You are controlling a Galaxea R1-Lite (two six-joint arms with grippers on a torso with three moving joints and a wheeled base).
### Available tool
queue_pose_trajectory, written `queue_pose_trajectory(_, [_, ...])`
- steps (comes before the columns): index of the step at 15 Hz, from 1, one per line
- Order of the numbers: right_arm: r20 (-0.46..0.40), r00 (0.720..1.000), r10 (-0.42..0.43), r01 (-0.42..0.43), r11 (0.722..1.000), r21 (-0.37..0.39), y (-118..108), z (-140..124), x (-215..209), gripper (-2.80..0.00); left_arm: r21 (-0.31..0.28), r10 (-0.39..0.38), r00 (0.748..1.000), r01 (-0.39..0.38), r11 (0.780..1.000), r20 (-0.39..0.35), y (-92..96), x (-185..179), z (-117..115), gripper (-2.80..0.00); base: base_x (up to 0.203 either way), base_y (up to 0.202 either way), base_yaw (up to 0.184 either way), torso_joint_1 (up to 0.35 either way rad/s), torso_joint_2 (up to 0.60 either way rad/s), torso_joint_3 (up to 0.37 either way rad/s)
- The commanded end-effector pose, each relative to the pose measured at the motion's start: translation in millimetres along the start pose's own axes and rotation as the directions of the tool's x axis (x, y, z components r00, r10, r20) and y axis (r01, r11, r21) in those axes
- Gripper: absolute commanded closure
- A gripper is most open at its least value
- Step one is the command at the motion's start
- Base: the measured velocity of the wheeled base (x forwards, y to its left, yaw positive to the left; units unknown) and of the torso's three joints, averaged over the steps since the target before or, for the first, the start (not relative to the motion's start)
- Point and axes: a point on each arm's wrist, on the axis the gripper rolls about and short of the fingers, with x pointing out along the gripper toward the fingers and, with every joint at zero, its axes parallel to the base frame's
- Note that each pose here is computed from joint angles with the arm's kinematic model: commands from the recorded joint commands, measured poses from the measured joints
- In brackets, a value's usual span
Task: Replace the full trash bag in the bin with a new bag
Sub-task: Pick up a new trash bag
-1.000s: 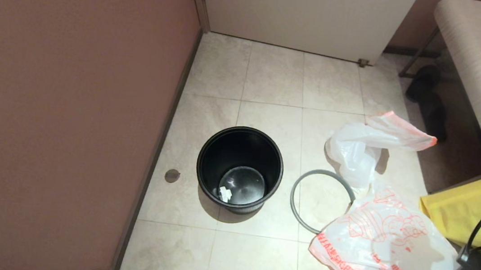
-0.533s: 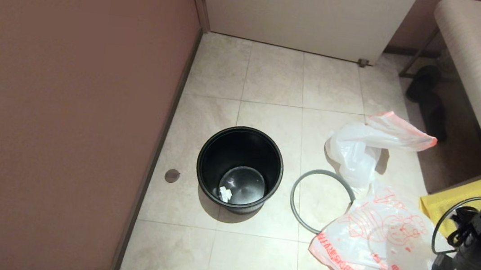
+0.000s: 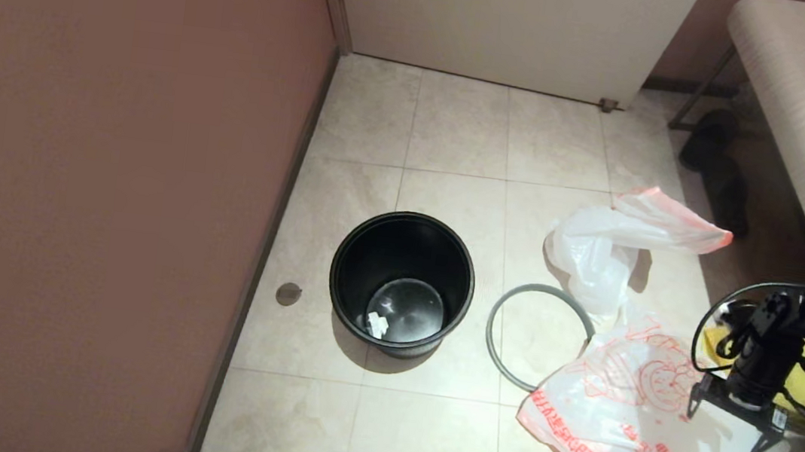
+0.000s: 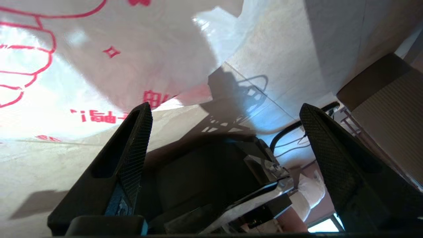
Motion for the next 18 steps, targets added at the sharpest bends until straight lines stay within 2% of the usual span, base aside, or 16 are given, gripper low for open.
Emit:
queue_pose_trajectory(1, [-0.043,0.999,0.01,-0.009,1.0,0.028,-24.2,19.5,15.4,-2.8,0.0,0.0,1.0,0.0,1.0,-0.002,0.0,0.1,-0.1,0.0,0.0,0.0,0.0,0.0,0.0,0.0])
queue_pose_trajectory(3, [-0.107,0.992,0.059,-0.054,0.997,0.048,-69.4,33.6,26.4,-2.8,0.0,-0.001,1.0,0.001,1.0,-0.002,0.0,0.1,-0.1,0.0,0.0,0.0,0.0,0.0,0.0,0.0])
queue_pose_trajectory(5, [-0.176,0.982,0.072,-0.073,0.997,-0.002,-112.1,40.4,46.5,-2.8,0.0,0.001,1.0,-0.001,1.0,-0.002,0.0,0.1,-0.1,0.0,0.0,0.0,0.0,0.0,0.0,0.0])
queue_pose_trajectory(7, [-0.292,0.951,0.099,-0.121,0.991,-0.056,-135.1,33.2,52.5,-2.8,0.0,-0.001,1.0,0.001,1.0,-0.002,0.0,0.1,-0.1,0.0,0.0,0.0,0.0,0.0,0.0,0.0])
queue_pose_trajectory(9, [-0.346,0.921,0.181,-0.232,0.966,-0.111,-148.5,31.0,64.7,-2.8,0.0,0.0,1.0,0.0,1.0,-0.002,0.0,0.1,-0.1,0.0,0.0,0.0,0.0,0.0,0.0,0.0])
queue_pose_trajectory(11, [-0.381,0.901,0.206,-0.288,0.942,-0.172,-149.8,28.4,85.8,-2.8,0.0,-0.001,1.0,0.001,1.0,-0.002,0.0,0.1,-0.1,0.0,0.0,0.0,0.0,0.0,0.0,0.0])
queue_pose_trajectory(14, [-0.341,0.871,0.354,-0.448,0.857,-0.255,-147.8,32.6,92.6,-2.8,0.0,-0.001,1.0,0.001,1.0,-0.002,0.0,0.1,-0.1,0.0,0.0,0.0,0.0,0.0,0.0,0.0])
queue_pose_trajectory(15, [-0.349,0.868,0.354,-0.458,0.843,-0.282,-147.3,31.7,100.0,-2.8,0.0,0.0,1.0,0.0,1.0,-0.002,0.0,0.1,-0.1,0.0,0.0,0.0,0.0,0.0,0.0,0.0])
queue_pose_trajectory(16, [-0.346,0.869,0.354,-0.465,0.823,-0.326,-145.2,31.6,106.5,-2.8,0.0,-0.001,1.0,0.001,1.0,-0.002,0.0,0.1,-0.1,0.0,0.0,0.0,0.0,0.0,0.0,0.0])
queue_pose_trajectory(18, [-0.276,0.892,0.358,-0.444,0.806,-0.391,-129.8,37.2,114.3,-2.8,0.0,0.0,1.0,0.0,1.0,-0.002,0.0,0.1,-0.1,0.0,0.0,0.0,0.0,0.0,0.0,0.0])
